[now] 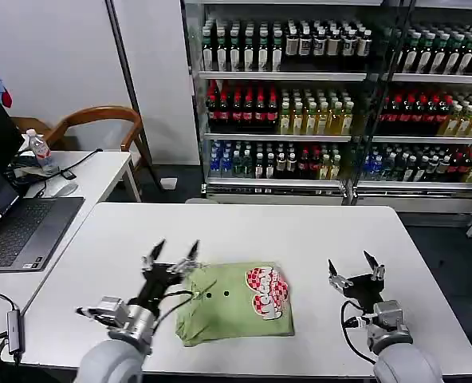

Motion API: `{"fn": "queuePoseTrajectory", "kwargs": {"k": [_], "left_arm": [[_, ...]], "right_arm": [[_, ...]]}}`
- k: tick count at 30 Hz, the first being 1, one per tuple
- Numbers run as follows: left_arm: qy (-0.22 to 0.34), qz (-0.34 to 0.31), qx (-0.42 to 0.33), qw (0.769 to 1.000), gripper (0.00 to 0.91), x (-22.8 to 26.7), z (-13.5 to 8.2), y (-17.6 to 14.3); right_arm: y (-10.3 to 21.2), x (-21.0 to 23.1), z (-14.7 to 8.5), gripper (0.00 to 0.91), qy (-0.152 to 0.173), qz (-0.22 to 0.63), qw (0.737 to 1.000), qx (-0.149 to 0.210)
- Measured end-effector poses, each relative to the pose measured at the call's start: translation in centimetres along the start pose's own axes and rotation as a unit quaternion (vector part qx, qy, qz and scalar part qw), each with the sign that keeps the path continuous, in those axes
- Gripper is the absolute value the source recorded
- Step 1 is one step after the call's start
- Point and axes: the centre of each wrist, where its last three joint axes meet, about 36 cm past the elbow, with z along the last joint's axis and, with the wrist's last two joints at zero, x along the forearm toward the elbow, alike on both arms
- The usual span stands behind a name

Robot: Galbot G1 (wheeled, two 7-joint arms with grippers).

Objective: Fold and organize the clothes.

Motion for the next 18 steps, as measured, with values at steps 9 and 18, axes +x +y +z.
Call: {"fn": "queuePoseTrajectory", "kwargs": {"k": [9,18], "left_arm": [[-0.027,-0.072,-0.124,0.989,0.907,0.3,0.9,6.6],[-0.042,-0.097,-0.199,0.974,0.907,1.4,1.7,8.6]], "right_arm": [[0.5,-2.0,0.1,0.907,-0.031,0.006,0.999,0.003],[0.1,-2.6,0.0,0.907,-0.06,0.016,0.998,0.009]]}}
